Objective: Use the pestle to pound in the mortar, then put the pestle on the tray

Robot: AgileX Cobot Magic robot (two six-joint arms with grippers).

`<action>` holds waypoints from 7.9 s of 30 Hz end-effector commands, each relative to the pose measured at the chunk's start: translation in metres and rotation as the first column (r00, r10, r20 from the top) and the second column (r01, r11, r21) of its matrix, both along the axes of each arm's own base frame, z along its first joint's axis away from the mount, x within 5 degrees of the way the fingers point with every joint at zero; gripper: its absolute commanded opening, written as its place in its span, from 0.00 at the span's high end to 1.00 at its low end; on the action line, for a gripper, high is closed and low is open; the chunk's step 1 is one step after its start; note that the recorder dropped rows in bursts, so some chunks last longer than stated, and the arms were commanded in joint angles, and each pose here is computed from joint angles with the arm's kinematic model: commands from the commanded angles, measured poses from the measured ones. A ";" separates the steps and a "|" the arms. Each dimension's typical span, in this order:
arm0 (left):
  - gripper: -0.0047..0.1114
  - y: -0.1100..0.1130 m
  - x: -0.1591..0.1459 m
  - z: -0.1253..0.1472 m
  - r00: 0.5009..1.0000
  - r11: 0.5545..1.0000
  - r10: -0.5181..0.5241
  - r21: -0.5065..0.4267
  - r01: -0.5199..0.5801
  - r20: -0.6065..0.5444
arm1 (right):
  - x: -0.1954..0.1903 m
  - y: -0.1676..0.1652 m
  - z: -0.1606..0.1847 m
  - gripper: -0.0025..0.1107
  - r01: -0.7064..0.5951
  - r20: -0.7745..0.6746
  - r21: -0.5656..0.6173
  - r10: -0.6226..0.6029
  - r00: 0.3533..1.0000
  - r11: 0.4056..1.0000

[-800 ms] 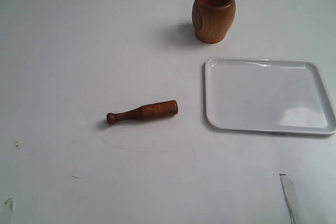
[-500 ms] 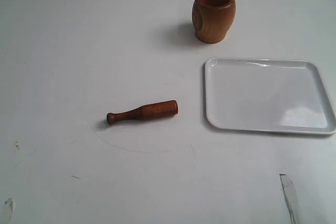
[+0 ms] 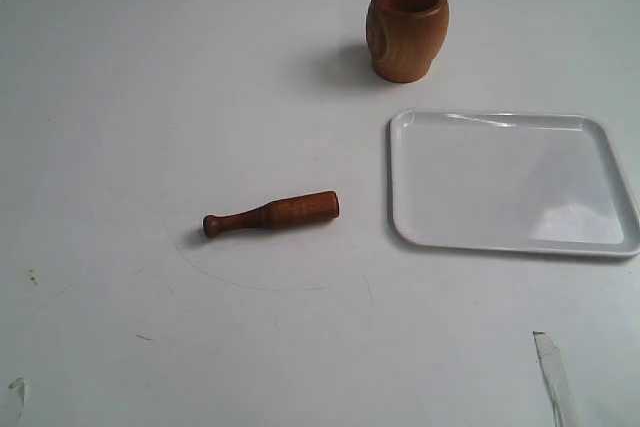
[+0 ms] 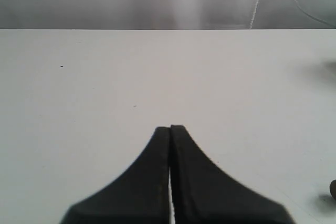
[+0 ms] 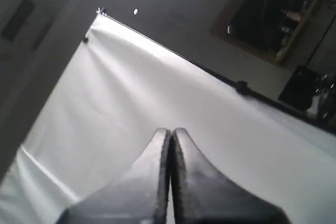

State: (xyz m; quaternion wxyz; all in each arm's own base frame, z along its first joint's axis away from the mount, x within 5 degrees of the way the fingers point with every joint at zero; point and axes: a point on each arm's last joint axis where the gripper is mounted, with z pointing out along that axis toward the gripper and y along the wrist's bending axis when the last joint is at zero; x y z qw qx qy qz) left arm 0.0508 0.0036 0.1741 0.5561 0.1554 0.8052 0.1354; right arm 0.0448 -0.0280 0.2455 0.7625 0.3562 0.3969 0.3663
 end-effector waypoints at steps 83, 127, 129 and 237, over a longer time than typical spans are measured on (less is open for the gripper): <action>0.96 -0.001 0.000 0.000 1.000 1.000 -0.006 -0.015 0.006 0.004 | 0.159 0.410 -0.111 0.55 -0.298 -0.843 -0.016 -0.148 0.517 -0.954; 0.96 -0.001 0.000 0.000 1.000 1.000 -0.006 -0.015 0.006 0.004 | 0.280 0.222 -0.013 0.98 -0.209 -0.163 -0.865 0.139 0.977 0.455; 0.96 -0.001 0.000 0.000 1.000 1.000 -0.006 -0.015 0.006 0.004 | 0.293 0.212 -0.039 0.98 -0.241 -0.197 -0.836 0.141 0.970 0.492; 0.96 -0.001 0.000 0.000 1.000 1.000 -0.006 -0.015 0.006 0.004 | 0.303 0.214 0.013 0.98 -0.115 -0.083 -0.946 0.116 0.990 0.303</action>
